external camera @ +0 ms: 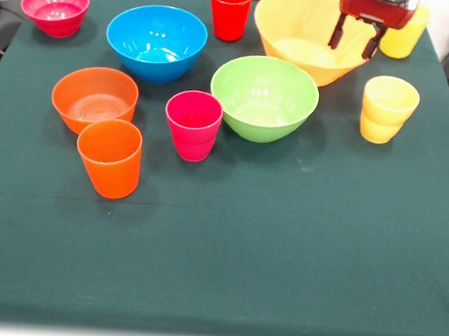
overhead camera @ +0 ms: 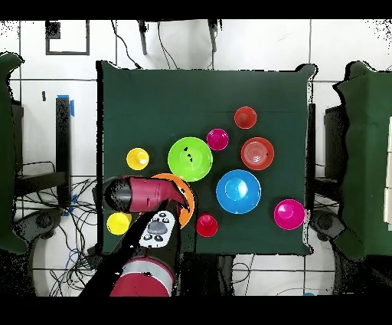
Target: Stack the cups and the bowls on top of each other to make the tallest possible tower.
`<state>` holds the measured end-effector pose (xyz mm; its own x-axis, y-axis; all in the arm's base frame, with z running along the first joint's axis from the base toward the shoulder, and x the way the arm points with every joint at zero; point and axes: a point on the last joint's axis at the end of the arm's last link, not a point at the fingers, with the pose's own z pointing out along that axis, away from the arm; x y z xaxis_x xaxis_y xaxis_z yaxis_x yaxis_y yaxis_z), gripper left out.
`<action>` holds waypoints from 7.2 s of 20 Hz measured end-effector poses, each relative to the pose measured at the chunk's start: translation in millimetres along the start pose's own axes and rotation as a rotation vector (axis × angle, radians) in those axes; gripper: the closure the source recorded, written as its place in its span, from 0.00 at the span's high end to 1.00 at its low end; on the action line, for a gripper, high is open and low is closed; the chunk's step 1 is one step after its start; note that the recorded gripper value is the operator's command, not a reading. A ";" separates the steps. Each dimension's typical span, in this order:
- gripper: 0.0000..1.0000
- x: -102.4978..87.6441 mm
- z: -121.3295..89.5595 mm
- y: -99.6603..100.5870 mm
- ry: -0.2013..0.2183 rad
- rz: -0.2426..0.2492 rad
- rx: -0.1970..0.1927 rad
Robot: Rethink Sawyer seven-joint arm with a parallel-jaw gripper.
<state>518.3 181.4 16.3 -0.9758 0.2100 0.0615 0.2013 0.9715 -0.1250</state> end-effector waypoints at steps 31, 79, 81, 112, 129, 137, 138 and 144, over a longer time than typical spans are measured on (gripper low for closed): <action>1.00 -5.8 -36.4 2.8 0.027 0.023 -0.022; 1.00 -0.5 -12.0 27.0 0.052 0.049 -0.017; 1.00 -0.5 -12.0 27.0 0.052 0.049 -0.017; 1.00 0.7 29.2 29.5 0.091 0.041 0.011; 1.00 2.5 32.7 28.9 0.097 0.041 0.014; 1.00 8.4 34.1 32.6 0.095 0.027 0.027; 1.00 9.2 34.7 33.1 0.096 0.026 0.028; 1.00 15.3 45.1 31.6 0.114 0.032 0.039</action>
<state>505.8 210.4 -31.3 -0.9525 0.2538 0.1684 0.2262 0.9597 -0.1667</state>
